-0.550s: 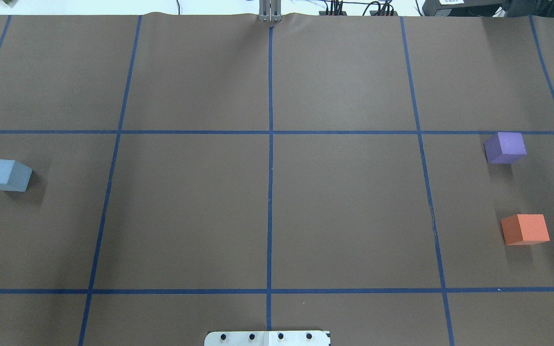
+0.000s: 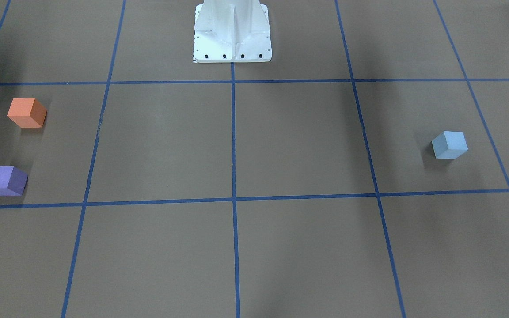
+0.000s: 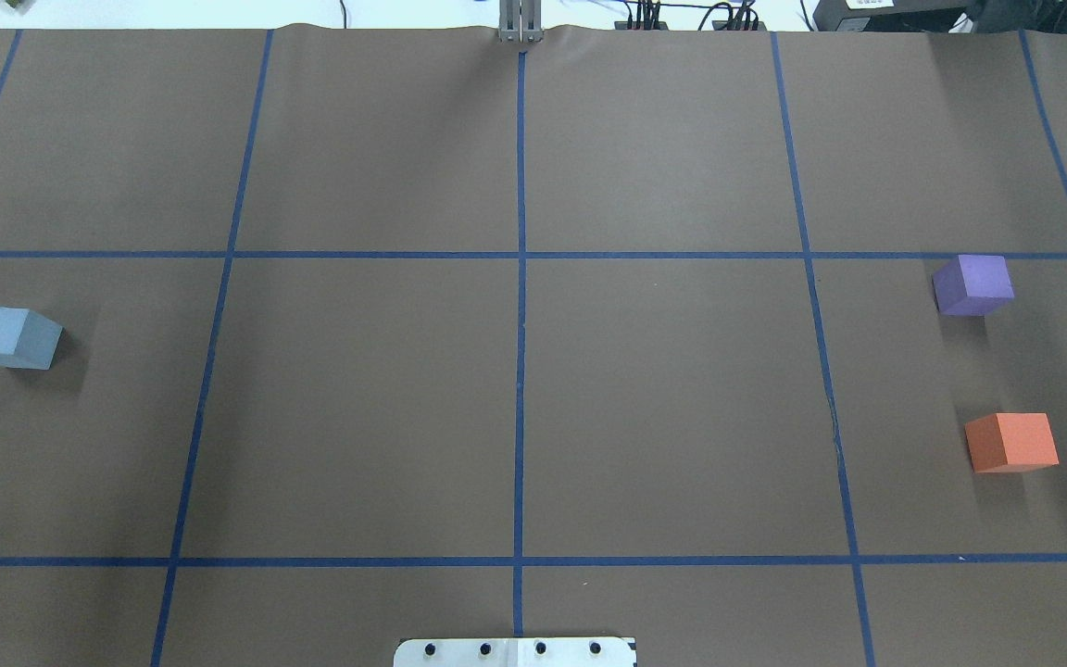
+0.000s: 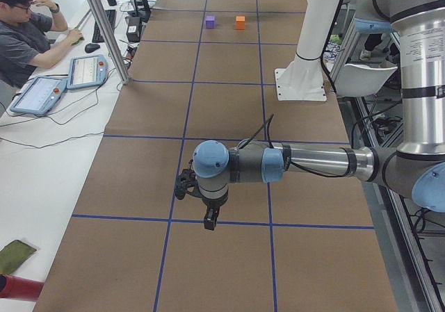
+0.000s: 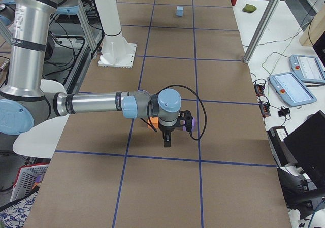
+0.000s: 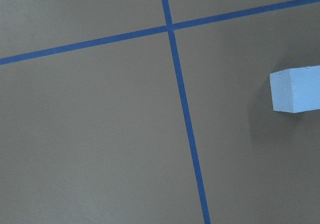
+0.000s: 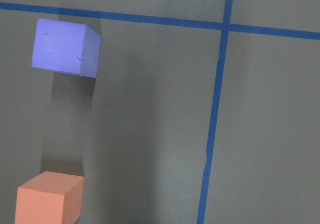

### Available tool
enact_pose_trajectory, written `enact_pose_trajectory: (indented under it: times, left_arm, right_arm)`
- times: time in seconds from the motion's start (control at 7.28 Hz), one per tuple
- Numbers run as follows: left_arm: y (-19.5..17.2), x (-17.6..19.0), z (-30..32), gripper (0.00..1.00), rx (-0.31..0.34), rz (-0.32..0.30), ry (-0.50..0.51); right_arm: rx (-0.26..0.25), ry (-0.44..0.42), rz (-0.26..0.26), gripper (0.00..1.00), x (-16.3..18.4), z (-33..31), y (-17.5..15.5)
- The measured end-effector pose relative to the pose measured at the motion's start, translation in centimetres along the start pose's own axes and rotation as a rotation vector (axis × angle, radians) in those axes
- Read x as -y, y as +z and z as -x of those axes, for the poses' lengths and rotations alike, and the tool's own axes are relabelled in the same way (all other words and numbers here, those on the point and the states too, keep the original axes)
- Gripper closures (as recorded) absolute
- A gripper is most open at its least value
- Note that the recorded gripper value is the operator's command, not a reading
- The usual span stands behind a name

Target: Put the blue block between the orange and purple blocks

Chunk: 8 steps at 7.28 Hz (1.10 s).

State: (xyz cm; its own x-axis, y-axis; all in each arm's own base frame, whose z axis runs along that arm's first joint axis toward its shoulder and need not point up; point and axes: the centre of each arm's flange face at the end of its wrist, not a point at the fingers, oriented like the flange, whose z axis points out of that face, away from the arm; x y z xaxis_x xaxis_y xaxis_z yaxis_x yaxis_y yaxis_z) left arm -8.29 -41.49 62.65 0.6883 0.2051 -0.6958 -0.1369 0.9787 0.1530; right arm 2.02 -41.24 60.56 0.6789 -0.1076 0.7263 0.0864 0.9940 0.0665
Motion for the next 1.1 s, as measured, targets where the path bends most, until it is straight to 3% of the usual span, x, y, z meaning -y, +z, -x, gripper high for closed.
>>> enact_pose_trajectory:
  times: [0.55, 0.96, 1.1]
  left_arm:
    - [-2.5, 2.3, -2.2, 0.0, 0.001, -0.057, 0.047]
    - [-2.3, 3.6, -3.8, 0.0, -0.085, -0.117, 0.105]
    - [-0.5, 4.5, -5.6, 0.0, -0.103, -0.095, 0.122]
  right_arm:
    - [0.002, -0.024, -0.027, 0.0, 0.8, 0.8, -0.6]
    - [0.006, -0.035, -0.032, 0.0, 2.3, 2.4, -0.6]
    - [0.008, -0.027, -0.036, 0.0, 2.9, 3.4, -0.4]
